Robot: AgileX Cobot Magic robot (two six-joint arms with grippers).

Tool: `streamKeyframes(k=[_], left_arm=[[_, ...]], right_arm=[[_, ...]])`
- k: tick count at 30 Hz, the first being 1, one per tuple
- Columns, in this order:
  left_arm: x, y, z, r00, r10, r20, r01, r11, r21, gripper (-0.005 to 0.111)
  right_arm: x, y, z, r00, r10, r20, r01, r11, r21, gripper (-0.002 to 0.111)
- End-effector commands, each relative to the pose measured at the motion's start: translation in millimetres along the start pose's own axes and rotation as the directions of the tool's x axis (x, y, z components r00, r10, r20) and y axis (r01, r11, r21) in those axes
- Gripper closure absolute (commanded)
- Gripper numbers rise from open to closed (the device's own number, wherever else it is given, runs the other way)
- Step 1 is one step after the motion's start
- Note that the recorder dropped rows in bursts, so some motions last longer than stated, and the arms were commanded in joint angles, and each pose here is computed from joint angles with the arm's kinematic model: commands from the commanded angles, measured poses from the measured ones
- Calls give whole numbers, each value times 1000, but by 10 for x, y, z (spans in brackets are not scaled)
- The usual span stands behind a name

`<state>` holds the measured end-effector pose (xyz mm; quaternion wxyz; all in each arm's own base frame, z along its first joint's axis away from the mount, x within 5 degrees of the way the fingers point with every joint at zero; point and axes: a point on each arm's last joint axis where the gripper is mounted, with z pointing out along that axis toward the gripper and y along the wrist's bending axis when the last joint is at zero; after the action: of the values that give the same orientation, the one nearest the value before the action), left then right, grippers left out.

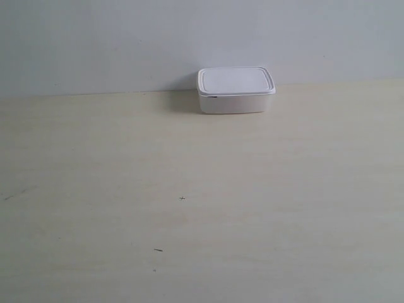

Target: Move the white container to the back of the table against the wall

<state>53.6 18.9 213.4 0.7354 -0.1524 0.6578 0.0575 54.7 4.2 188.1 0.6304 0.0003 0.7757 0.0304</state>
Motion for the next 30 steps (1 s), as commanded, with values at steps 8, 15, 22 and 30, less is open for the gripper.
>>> streamKeyframes(k=[8,15,22,30], left_arm=[[8,-48,-7,996,-86,-14,87,995,52,107],[226,-25,-35,965,-77,-249,82,997,7,107],[322,19,-65,935,20,-354,-26,1000,-12,107],[322,19,-65,935,22,-354,-28,1000,-12,107]], right_arm=[[2,2,1,1000,7,13,-7,1000,-4,108],[2,2,1,1000,7,13,-7,1000,-4,108],[2,2,1,1000,7,13,-7,1000,-4,108],[2,2,1,1000,7,13,-7,1000,-4,108]])
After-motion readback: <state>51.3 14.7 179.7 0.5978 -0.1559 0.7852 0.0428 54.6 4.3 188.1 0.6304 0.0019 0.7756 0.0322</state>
